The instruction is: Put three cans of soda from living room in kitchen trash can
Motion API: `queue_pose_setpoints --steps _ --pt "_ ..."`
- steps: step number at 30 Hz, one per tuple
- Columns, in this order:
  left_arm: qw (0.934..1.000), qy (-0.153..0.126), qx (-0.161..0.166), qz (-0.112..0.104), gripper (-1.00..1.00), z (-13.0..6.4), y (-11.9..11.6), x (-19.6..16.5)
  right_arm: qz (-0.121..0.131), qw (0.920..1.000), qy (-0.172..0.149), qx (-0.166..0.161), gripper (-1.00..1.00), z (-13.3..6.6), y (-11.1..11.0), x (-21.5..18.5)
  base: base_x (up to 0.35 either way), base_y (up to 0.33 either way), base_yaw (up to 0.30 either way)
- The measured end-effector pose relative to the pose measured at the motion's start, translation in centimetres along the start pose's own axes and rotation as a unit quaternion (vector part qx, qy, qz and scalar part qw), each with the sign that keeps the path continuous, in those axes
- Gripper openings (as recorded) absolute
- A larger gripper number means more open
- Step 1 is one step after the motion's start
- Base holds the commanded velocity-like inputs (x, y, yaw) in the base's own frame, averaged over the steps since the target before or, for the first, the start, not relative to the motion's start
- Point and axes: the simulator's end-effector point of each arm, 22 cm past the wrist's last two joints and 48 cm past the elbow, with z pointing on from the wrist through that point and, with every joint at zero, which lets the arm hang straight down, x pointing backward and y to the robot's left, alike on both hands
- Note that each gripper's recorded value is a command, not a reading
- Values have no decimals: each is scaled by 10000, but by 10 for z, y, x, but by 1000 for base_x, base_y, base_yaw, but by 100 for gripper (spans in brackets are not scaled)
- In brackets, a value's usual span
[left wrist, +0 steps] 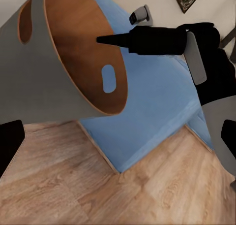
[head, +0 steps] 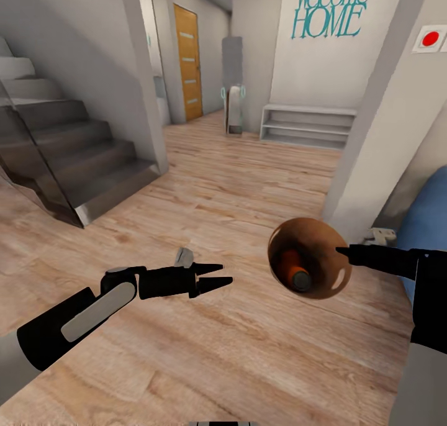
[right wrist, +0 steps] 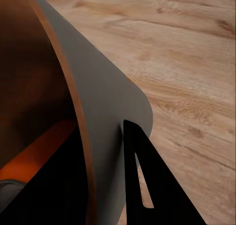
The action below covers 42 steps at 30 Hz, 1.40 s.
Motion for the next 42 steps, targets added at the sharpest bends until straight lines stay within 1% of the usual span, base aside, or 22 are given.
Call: queue_pose_setpoints --steps 11,14,17,21,42 --pt "10000 7 -18 -15 100 0 2 1 13 10000 -8 -30 -100 0 1 0 0 0 36" --pt "10000 8 -18 -15 100 0 2 1 -26 10000 -7 17 -100 0 -1 0 0 0 248" --pt "10000 8 -18 -15 100 0 2 1 33 10000 -17 -48 -100 0 2 -1 0 0 265" --pt "10000 3 -18 -13 100 0 2 1 -5 10000 -7 -12 -100 0 0 0 0 0 267" --pt "10000 5 -25 -13 100 0 2 1 -6 10000 -4 -19 -100 0 1 0 0 0 271"
